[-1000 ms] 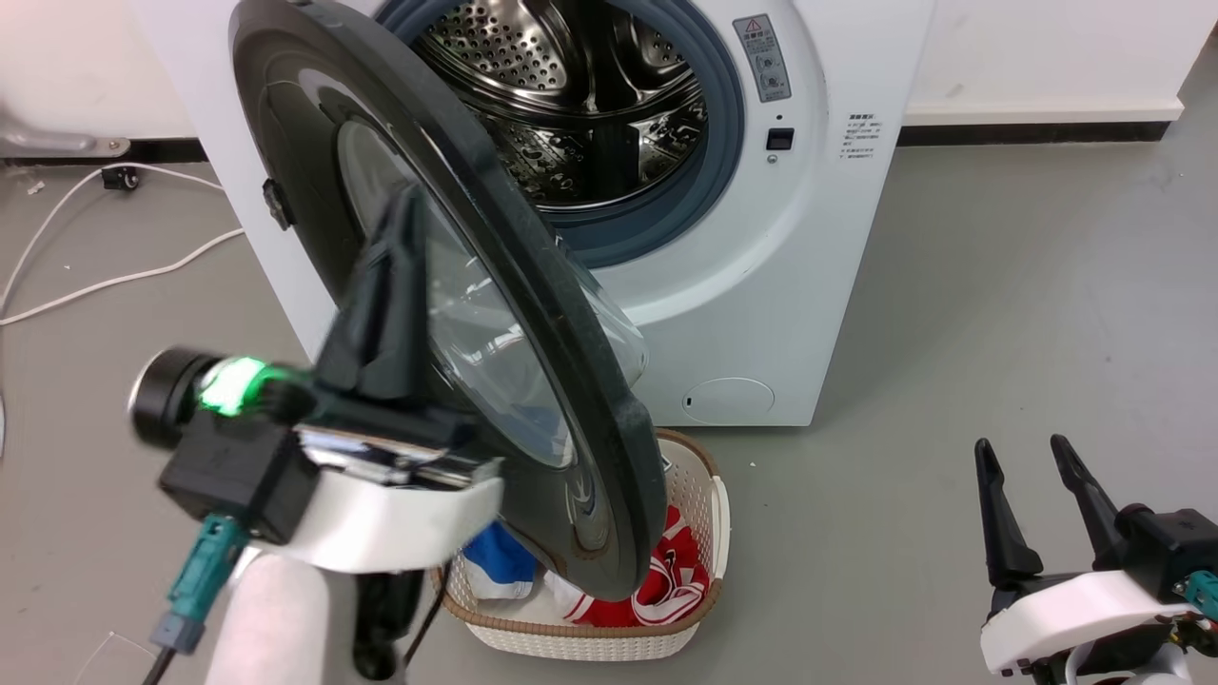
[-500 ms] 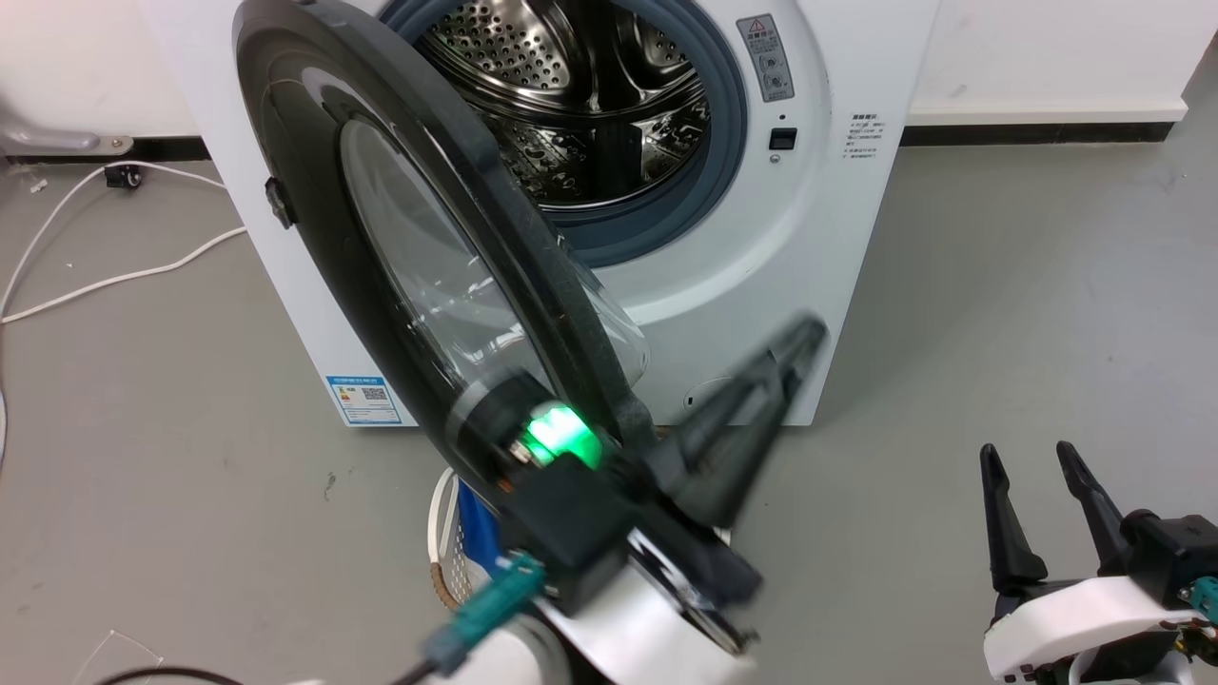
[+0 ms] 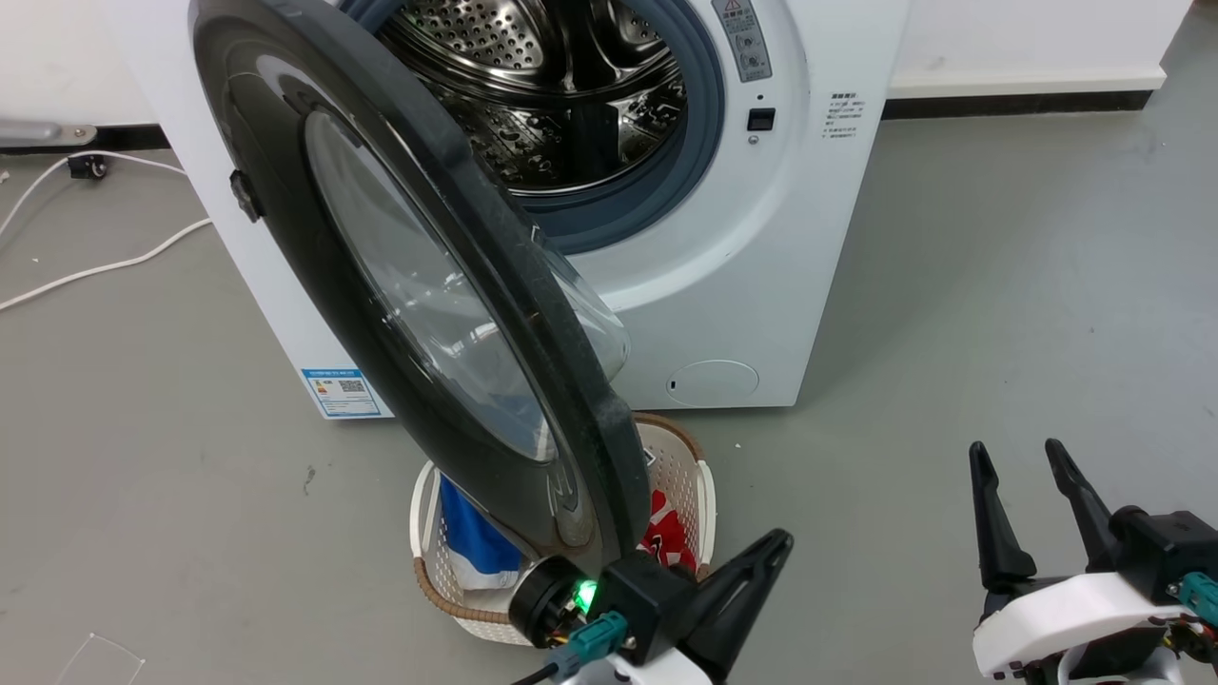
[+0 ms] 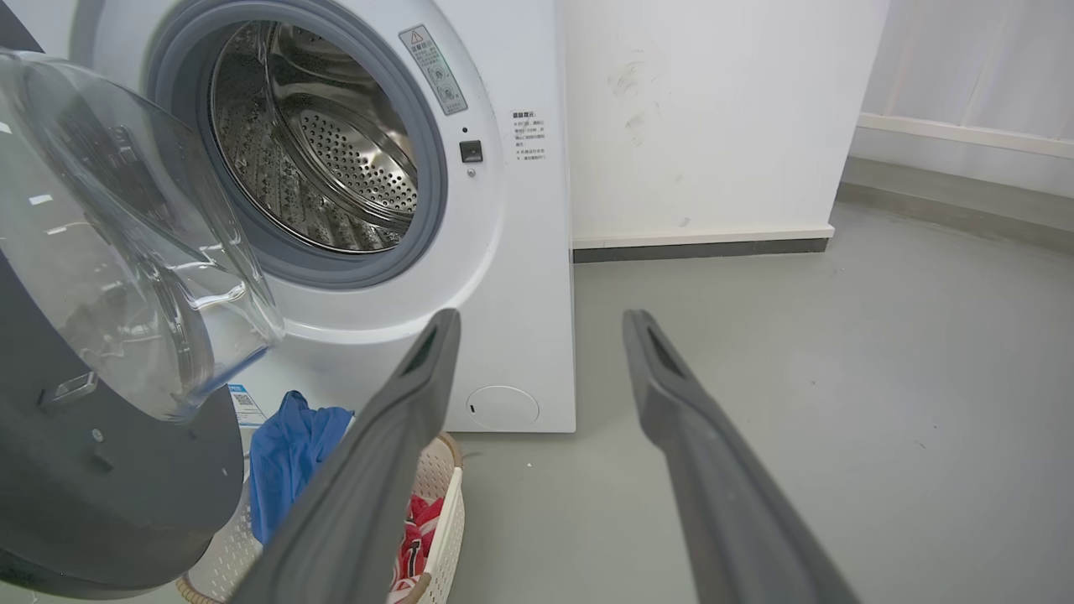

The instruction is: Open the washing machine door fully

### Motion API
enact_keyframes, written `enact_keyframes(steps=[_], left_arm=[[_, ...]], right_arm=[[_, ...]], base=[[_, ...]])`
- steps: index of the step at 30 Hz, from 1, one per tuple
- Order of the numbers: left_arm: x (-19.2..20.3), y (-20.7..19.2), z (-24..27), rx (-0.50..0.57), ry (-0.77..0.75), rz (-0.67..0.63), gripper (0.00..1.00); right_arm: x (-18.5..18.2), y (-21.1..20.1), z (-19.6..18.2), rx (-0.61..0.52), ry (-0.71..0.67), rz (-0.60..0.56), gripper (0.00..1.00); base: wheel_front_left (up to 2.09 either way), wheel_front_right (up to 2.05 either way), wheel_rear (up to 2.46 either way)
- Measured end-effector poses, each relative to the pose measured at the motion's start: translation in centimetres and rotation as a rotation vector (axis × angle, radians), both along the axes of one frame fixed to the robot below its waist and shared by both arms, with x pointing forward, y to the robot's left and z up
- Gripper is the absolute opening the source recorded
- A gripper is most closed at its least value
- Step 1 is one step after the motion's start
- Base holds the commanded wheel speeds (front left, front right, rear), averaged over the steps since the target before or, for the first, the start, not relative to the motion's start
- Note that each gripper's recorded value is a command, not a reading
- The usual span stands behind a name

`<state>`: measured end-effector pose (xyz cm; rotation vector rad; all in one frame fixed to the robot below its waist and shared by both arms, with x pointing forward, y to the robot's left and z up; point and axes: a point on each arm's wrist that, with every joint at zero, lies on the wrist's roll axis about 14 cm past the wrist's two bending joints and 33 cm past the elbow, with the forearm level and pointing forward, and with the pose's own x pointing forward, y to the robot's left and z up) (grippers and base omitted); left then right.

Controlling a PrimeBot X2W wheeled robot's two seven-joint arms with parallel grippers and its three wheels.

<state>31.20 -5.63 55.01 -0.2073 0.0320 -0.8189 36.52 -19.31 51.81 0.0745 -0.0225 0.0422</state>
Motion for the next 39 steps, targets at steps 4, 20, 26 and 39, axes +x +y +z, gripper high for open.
enact_keyframes(steps=[4, 20, 26, 39], left_arm=[[1.3, 0.7, -1.4, 0.010, 0.016, 0.048, 0.00], [6.5, 4.1, -1.6, -0.026, 0.005, 0.273, 0.00], [5.8, 5.6, -2.8, -0.022, 0.038, 0.322, 0.00], [3.6, 10.3, -2.3, -0.021, 0.018, 0.462, 0.00]], right_arm=[[0.1, 0.0, -0.2, 0.005, 0.004, -0.004, 1.00], [0.0, -0.2, -1.0, 0.023, 0.020, -0.015, 1.00], [0.2, 0.4, -1.0, 0.026, 0.019, 0.002, 1.00], [2.6, 3.8, -0.7, 0.016, 0.008, 0.102, 1.00]], base=[[0.00, 0.00, 0.00], [0.00, 0.00, 0.00], [0.00, 0.00, 0.00], [0.00, 0.00, 0.00]])
